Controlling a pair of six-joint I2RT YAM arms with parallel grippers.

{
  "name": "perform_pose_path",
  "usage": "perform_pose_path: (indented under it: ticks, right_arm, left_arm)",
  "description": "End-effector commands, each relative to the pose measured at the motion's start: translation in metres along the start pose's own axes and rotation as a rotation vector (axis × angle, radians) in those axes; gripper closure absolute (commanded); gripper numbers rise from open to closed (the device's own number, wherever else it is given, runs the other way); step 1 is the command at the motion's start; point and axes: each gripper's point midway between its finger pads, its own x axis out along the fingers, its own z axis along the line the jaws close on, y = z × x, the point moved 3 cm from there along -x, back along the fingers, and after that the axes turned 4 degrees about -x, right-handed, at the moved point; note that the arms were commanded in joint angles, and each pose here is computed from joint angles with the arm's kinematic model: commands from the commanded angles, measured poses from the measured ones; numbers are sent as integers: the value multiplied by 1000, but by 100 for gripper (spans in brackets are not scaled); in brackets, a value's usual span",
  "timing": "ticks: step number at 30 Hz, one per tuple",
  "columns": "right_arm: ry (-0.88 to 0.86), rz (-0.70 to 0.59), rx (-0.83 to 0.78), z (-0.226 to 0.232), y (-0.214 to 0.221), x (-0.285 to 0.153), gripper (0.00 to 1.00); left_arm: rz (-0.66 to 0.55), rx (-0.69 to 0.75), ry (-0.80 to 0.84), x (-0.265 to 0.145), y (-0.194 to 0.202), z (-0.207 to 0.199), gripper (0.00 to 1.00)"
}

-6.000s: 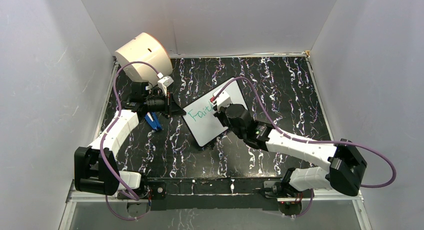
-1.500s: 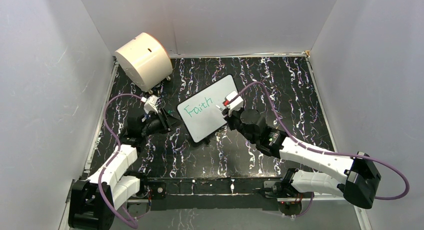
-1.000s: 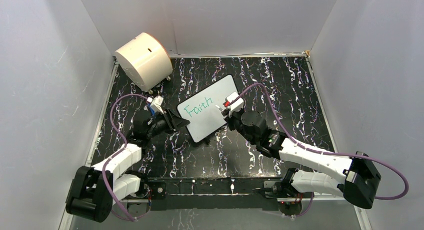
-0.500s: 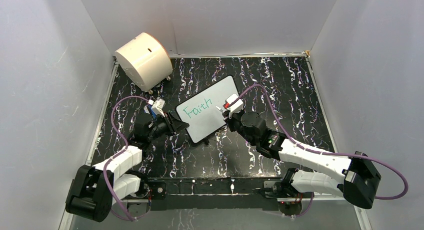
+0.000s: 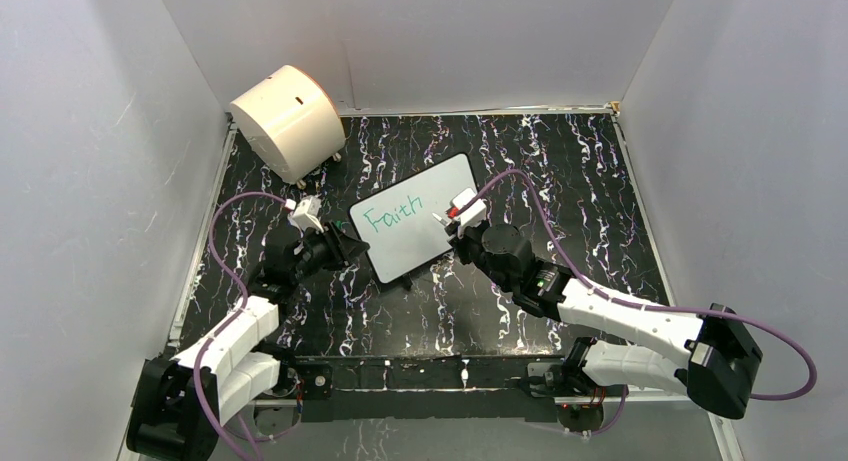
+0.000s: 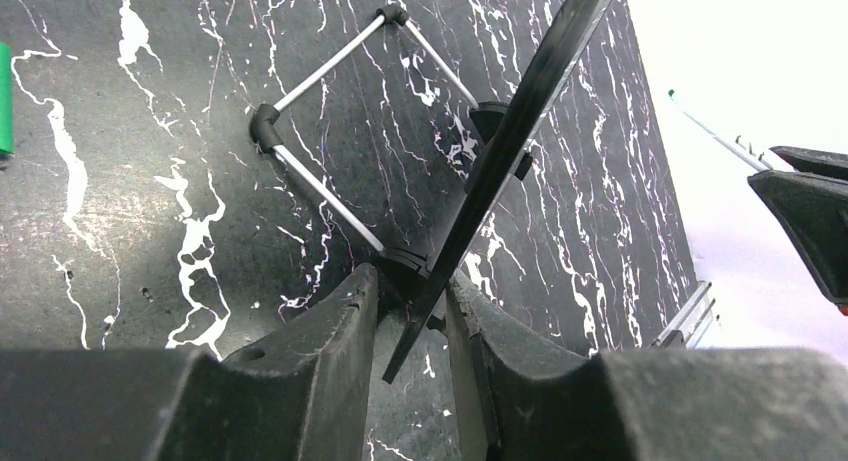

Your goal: Write a sentence on the whiteboard

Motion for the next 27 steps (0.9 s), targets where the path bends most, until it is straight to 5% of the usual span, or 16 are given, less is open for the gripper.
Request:
perform_pose_path:
  ticks: [1, 15, 27]
  right_arm:
    - [15, -80, 24, -7, -21, -6, 100]
    - [5, -88, 22, -6, -22, -9, 100]
    - [20, -82, 21, -11, -26, -12, 100]
  left_arm:
    - [-49, 6, -57, 1, -15, 2, 70]
    - [-73, -12, -155, -6, -24, 7, 68]
    - [-60, 83, -154, -31, -55, -28, 58]
